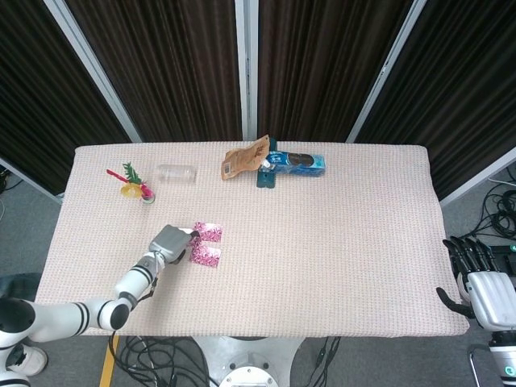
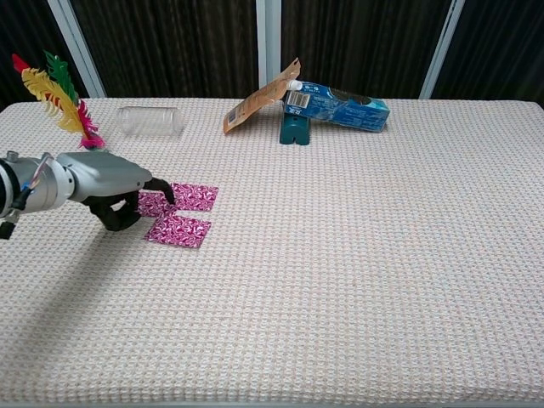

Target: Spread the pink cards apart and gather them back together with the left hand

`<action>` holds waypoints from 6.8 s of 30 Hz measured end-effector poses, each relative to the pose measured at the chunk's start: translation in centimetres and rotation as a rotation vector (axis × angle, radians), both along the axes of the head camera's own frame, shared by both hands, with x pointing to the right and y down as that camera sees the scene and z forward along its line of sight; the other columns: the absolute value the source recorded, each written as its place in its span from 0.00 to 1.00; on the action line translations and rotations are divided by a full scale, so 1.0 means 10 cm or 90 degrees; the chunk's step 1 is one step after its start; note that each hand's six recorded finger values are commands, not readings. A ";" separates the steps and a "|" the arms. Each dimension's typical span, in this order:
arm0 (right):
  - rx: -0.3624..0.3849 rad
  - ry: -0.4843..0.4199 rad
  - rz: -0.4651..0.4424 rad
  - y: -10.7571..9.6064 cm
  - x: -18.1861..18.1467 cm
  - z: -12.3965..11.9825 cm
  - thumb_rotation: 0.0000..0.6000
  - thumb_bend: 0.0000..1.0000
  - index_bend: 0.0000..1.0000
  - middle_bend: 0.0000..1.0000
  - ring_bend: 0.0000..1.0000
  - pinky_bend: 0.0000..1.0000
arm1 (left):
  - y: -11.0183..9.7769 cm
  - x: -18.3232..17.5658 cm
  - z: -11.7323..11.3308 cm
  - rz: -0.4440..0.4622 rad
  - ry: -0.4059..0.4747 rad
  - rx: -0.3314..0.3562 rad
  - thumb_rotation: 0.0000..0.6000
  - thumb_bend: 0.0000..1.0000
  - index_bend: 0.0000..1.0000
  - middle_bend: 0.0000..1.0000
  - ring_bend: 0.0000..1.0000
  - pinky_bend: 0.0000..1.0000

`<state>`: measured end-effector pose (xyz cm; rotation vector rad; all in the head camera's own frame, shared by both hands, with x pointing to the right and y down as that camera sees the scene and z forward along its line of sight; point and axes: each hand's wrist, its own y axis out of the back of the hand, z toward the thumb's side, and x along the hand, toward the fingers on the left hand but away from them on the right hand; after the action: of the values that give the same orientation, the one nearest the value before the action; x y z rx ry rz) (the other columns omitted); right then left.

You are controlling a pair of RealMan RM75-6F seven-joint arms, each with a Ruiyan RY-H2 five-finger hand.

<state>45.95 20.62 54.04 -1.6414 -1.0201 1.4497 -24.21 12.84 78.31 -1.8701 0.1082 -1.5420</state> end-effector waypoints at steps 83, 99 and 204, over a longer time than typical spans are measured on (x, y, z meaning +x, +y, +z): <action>-0.019 0.017 0.018 -0.01 0.15 0.07 0.95 0.19 0.10 0.07 0.00 0.00 | -0.43 0.60 0.26 -0.144 0.018 0.080 1.00 0.25 0.38 0.89 0.91 0.99; -0.020 0.019 0.018 -0.01 0.14 0.07 0.96 0.18 0.09 0.07 0.00 0.00 | -0.43 0.54 0.27 -0.154 0.020 0.089 1.00 0.25 0.48 0.90 0.91 0.99; -0.023 0.001 0.002 -0.05 0.07 0.13 0.96 0.18 0.10 0.07 0.00 0.00 | -0.14 -0.16 -0.07 -0.266 -0.076 0.077 1.00 0.25 0.37 0.89 0.91 0.98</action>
<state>46.67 20.16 55.30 -1.6643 -1.0023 1.4792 -25.76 11.42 77.58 -1.7272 0.5551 -1.8732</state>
